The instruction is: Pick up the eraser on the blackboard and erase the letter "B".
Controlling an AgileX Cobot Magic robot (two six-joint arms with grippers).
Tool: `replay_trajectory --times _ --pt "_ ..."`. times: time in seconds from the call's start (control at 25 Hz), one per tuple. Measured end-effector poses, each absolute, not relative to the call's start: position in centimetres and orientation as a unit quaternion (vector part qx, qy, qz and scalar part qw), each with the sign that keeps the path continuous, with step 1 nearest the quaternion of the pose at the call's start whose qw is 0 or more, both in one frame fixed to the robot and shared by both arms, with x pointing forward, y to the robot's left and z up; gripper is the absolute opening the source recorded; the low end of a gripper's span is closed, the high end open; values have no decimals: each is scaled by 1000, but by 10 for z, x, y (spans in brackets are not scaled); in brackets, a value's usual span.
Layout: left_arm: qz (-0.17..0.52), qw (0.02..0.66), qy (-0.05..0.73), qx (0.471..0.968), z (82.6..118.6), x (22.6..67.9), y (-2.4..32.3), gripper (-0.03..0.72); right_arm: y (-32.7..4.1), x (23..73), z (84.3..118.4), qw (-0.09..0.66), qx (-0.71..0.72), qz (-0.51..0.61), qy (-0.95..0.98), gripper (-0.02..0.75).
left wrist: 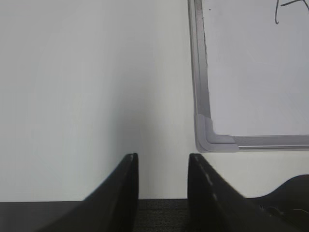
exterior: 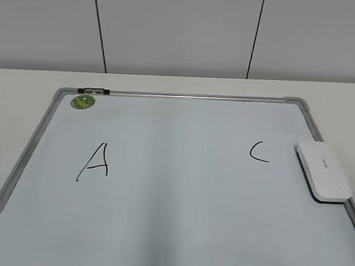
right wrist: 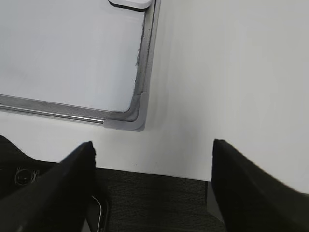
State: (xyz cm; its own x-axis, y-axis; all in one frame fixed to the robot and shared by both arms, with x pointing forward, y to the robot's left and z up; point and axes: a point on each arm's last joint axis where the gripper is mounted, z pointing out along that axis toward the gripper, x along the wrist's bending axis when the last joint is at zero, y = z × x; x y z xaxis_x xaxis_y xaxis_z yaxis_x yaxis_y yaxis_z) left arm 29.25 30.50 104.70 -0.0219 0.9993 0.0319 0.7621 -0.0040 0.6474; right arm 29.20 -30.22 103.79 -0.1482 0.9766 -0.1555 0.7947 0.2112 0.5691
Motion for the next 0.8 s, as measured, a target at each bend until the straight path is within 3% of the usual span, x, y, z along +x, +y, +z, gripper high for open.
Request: replay_trajectory --times 0.8 --pt "268 243 663 656 1049 287 305 243 -300 292 1038 250 579 182 755 555"
